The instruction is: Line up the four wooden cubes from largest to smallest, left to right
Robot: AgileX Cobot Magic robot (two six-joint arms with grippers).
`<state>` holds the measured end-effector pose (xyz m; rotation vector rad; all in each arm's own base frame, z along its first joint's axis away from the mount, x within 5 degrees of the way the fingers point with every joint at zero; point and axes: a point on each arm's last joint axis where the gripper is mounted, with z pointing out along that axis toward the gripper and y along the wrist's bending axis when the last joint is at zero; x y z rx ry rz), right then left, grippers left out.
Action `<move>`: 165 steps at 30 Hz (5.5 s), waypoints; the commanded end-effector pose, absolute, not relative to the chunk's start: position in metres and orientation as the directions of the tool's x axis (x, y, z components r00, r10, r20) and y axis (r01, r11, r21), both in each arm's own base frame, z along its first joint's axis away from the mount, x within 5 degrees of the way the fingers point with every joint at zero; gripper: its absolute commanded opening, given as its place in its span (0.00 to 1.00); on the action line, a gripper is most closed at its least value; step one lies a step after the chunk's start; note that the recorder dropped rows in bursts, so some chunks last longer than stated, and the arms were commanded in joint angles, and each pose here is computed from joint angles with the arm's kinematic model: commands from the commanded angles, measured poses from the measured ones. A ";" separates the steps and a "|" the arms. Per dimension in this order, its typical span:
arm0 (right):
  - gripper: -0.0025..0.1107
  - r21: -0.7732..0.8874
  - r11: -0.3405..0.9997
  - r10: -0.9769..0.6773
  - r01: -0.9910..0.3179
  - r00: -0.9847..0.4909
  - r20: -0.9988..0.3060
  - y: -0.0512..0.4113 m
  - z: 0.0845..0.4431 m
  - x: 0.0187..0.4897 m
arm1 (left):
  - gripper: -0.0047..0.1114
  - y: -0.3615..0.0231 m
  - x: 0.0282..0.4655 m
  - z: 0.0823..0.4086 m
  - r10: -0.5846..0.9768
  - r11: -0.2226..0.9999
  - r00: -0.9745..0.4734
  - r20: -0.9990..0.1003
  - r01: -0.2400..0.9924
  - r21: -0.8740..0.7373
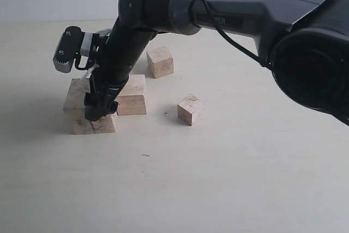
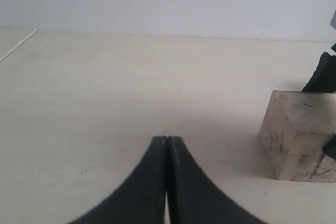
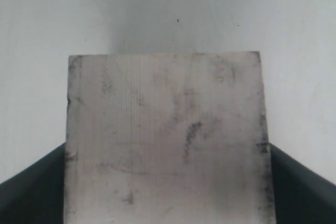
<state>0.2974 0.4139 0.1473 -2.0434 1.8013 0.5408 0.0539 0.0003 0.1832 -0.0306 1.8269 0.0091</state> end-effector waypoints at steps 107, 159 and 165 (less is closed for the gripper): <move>0.71 0.177 -0.094 -0.880 -0.980 -0.002 -0.475 0.356 0.178 0.331 | 0.04 0.000 0.054 0.184 -0.020 1.000 -0.237 -0.971 -0.022 -0.015; 0.03 0.016 0.715 -0.624 -0.699 -0.647 -0.438 0.316 0.151 0.406 | 0.04 0.000 0.054 0.184 -0.020 1.000 -0.237 -0.971 -0.022 -0.015; 0.02 0.042 0.373 -0.825 -0.927 -0.352 -0.442 0.319 0.179 0.387 | 0.04 0.000 0.054 0.184 -0.020 1.000 -0.237 -0.971 -0.022 -0.015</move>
